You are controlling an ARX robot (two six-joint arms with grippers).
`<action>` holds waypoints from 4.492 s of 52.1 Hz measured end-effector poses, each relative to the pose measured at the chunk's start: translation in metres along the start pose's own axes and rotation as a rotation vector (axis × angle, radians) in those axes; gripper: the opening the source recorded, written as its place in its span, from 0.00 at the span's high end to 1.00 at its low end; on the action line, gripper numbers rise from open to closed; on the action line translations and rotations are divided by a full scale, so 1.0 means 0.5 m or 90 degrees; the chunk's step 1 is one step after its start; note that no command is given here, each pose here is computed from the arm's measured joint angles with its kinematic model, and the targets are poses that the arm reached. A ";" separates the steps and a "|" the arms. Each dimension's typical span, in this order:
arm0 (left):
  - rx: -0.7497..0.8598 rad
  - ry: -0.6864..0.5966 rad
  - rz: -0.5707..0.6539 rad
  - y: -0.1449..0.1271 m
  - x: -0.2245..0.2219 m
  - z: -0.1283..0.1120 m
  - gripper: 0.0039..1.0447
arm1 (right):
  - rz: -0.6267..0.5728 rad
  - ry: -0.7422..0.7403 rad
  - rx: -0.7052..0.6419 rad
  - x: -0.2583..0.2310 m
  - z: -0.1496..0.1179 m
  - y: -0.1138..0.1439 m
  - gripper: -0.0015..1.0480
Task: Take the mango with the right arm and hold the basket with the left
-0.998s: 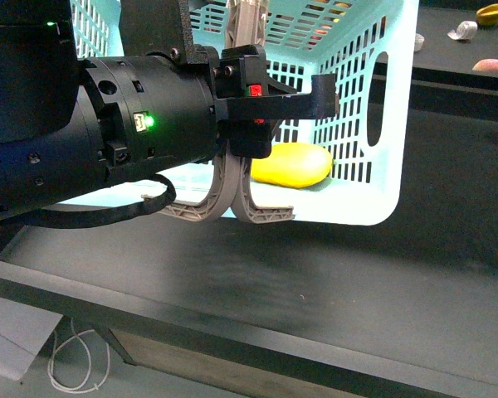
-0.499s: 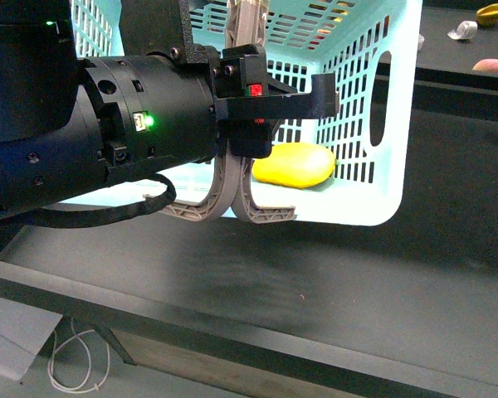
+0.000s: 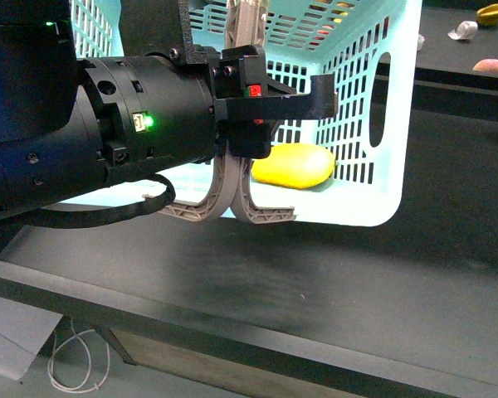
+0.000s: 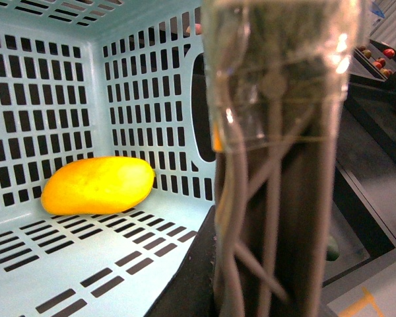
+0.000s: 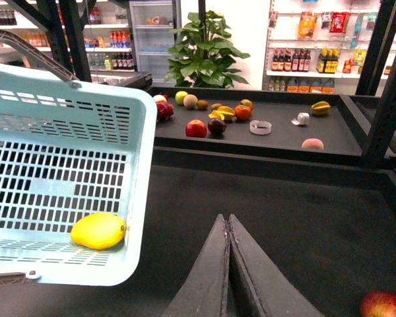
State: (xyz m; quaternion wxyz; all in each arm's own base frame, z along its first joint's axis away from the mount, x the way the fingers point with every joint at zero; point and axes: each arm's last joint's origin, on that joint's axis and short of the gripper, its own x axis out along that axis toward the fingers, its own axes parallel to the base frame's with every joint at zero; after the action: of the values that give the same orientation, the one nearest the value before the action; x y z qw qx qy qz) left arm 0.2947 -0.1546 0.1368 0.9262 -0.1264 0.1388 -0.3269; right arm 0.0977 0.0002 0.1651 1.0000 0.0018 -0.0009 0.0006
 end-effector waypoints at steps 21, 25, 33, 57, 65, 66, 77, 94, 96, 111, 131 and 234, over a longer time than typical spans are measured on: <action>0.000 0.000 0.000 0.000 0.000 0.000 0.95 | 0.000 0.000 0.000 0.000 0.000 0.000 0.98; 0.000 0.000 0.000 0.000 0.000 0.000 0.95 | 0.000 0.000 0.000 0.000 0.000 0.000 0.98; 0.000 0.000 0.000 0.000 0.000 0.000 0.95 | 0.000 0.000 -0.001 0.000 0.000 0.000 0.88; 0.000 0.000 0.000 0.000 0.000 0.000 0.95 | 0.000 0.000 -0.001 0.000 0.000 0.000 0.17; 0.000 0.000 0.000 0.000 0.000 0.000 0.95 | 0.000 0.000 0.000 0.000 0.000 0.000 0.09; 0.000 0.000 0.000 0.000 0.000 0.000 0.95 | 0.000 0.000 0.000 0.000 0.000 0.000 0.08; 0.000 0.000 0.000 0.000 0.000 0.000 0.95 | 0.000 0.000 0.000 0.000 0.000 0.000 0.08; 0.021 -0.075 0.201 0.006 0.017 0.008 0.95 | 0.001 0.000 0.000 0.000 0.000 0.000 0.08; 0.010 -0.088 0.216 0.011 0.022 0.015 0.95 | 0.001 0.000 0.000 0.000 0.000 0.000 0.08; -0.123 -0.145 0.314 0.087 0.069 0.046 0.95 | 0.001 0.000 0.000 0.000 0.000 0.000 0.08; -0.361 -0.246 0.406 0.187 0.169 0.095 0.95 | 0.001 -0.001 0.000 0.000 0.000 0.000 0.08; -0.481 -0.336 0.512 0.270 0.066 0.163 0.08 | 0.001 -0.001 0.000 0.000 0.000 0.000 0.08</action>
State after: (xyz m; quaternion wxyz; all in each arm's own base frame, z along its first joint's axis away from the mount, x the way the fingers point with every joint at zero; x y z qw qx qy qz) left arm 0.4238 -0.0622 0.1631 0.8715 -0.4602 0.0480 0.1625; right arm 0.0976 0.0002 0.1652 1.0000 0.0014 -0.0014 0.0015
